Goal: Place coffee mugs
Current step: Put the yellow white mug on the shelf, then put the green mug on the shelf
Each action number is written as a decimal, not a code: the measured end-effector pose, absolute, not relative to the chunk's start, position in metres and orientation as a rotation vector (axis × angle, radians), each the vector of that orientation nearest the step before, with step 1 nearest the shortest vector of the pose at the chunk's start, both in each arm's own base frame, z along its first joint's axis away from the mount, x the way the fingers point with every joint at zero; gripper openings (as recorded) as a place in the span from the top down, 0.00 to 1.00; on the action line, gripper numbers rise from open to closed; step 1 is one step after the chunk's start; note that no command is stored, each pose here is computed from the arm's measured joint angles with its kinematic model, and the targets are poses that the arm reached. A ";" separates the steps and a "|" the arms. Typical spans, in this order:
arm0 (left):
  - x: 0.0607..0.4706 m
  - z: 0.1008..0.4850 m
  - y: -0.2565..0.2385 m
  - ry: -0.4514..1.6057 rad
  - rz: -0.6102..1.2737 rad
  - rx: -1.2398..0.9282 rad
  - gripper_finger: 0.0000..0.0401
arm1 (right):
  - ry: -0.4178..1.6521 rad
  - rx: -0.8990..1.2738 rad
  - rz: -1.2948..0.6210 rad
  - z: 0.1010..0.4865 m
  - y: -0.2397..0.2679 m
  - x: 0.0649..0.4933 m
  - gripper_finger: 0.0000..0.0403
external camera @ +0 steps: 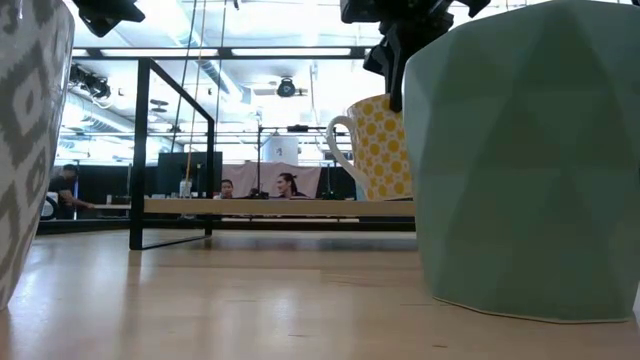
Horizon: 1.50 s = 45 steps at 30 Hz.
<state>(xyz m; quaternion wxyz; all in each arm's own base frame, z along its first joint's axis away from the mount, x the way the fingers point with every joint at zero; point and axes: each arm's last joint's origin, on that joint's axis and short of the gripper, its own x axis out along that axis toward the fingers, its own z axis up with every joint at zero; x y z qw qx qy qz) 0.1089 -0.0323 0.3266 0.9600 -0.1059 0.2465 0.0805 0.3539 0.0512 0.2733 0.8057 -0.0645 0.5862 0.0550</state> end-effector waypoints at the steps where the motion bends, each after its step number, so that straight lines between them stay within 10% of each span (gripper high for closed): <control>1: 0.109 0.327 -0.032 0.500 0.163 -0.215 0.67 | 1.255 -0.138 0.117 0.273 0.051 0.354 0.88; 25: 0.109 0.327 -0.032 0.499 0.163 -0.214 0.67 | 1.264 -0.138 0.151 0.273 0.052 0.353 0.63; 45: 0.109 0.327 -0.032 0.499 0.163 -0.214 0.67 | 1.241 -0.136 0.151 0.281 0.052 0.355 0.62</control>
